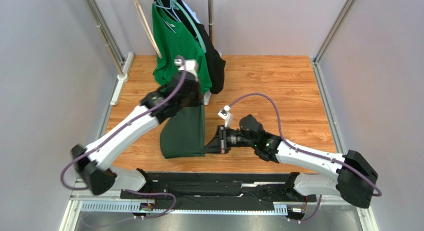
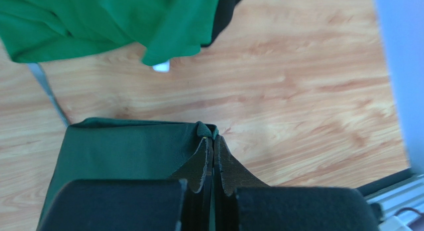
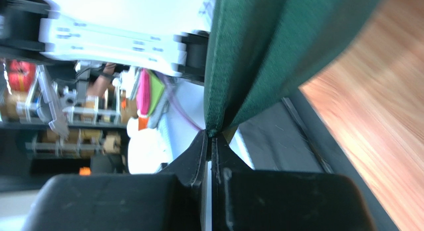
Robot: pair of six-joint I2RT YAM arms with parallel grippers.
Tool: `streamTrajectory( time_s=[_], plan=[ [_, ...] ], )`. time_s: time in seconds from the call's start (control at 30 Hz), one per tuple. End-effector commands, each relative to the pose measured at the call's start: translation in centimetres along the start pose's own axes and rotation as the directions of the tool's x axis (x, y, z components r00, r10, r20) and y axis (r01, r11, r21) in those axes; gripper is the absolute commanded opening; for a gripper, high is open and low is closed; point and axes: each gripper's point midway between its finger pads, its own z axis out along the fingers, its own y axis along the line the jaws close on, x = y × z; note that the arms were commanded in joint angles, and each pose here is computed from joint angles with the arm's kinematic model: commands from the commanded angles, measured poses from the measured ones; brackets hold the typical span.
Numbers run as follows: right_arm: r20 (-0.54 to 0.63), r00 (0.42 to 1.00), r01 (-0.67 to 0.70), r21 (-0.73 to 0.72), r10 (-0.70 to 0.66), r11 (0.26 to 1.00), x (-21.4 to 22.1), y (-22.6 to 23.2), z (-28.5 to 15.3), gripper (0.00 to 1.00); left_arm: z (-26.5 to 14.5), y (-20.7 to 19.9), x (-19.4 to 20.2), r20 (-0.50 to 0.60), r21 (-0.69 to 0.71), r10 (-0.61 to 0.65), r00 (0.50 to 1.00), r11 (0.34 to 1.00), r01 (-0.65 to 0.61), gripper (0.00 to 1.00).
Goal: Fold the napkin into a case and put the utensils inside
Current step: Turn over the upper triangle folded napkin at the center of the board.
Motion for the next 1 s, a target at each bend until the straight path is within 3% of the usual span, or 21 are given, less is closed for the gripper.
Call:
streamTrajectory(
  time_s=[0.0,0.07,0.13,0.33,0.63,0.87,0.97],
  plan=[
    [-0.052,0.984,-0.17,-0.001,0.17,0.985,4.4,-6.0,-3.8,0.0,8.8,-1.9,4.4,-0.089,-0.027,0.02,0.996,0.999,-0.022,0.0],
    [0.019,0.982,-0.187,0.035,0.186,0.982,4.0,-9.1,-5.8,0.0,12.5,-3.1,6.7,-0.125,-0.028,0.038,0.991,0.999,-0.042,0.0],
    [0.011,0.971,-0.239,0.106,0.24,0.965,6.5,-12.9,-7.5,0.0,15.8,-4.3,8.4,-0.161,-0.026,0.047,0.986,0.998,-0.052,0.0],
    [0.084,0.931,-0.364,0.234,0.354,0.902,8.3,-18.4,-10.5,0.0,20.7,-9.2,11.3,-0.191,0.01,0.09,0.977,0.996,-0.09,0.0],
    [0.202,0.902,-0.431,0.393,0.381,0.813,8.4,-22.4,-13.3,0.0,24.3,-10.3,13.5,-0.212,0.011,0.151,0.966,0.988,-0.152,0.0],
    [0.208,0.902,-0.431,0.481,0.379,0.763,8.5,-23.7,-14.2,0.0,26.1,-11.4,14.3,-0.213,0.056,0.184,0.96,0.983,-0.176,0.0],
    [0.233,0.894,-0.447,0.516,0.382,0.731,8.2,-23.9,-14.7,0.15,26.1,-12.2,14.2,-0.209,0.099,0.194,0.958,0.979,-0.177,0.06]
  ],
)
